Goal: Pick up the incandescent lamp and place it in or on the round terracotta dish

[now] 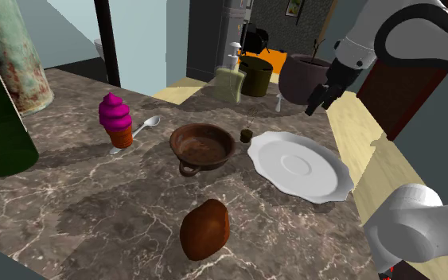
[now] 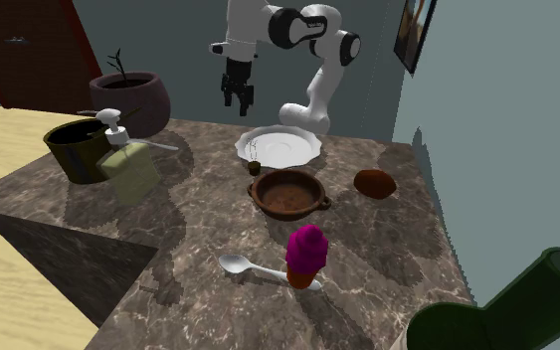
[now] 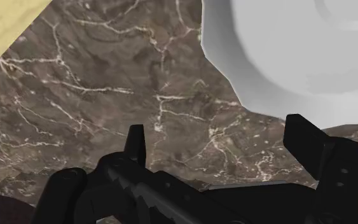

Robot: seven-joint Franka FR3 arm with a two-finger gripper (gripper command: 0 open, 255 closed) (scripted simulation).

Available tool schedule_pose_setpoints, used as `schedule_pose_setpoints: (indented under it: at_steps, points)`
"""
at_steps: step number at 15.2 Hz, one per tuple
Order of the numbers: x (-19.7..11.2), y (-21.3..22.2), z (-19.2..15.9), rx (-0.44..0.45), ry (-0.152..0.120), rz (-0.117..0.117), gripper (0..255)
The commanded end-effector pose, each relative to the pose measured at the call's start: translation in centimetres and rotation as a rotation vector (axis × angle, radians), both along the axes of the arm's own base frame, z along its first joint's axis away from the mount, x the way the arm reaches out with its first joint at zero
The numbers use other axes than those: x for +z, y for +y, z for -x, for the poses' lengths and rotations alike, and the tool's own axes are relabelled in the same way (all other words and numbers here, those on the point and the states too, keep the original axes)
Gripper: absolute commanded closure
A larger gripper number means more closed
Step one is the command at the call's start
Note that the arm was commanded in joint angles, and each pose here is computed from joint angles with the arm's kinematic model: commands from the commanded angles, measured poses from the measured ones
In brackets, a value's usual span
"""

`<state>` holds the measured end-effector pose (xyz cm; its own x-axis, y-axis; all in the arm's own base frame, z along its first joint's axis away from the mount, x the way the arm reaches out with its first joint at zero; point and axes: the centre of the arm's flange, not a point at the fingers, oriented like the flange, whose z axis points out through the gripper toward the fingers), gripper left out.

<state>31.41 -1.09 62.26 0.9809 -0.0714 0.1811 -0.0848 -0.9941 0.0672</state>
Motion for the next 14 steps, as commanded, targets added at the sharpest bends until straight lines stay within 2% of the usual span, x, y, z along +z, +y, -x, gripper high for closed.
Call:
schedule_pose_setpoints:
  at_steps: [1, 14]
  points:
    - [0.0, 0.0, 0.0, 0.000, 0.000, 0.000, 0]
    - [-3.3, 14.2, -6.1, 0.235, 0.008, -0.052, 0]
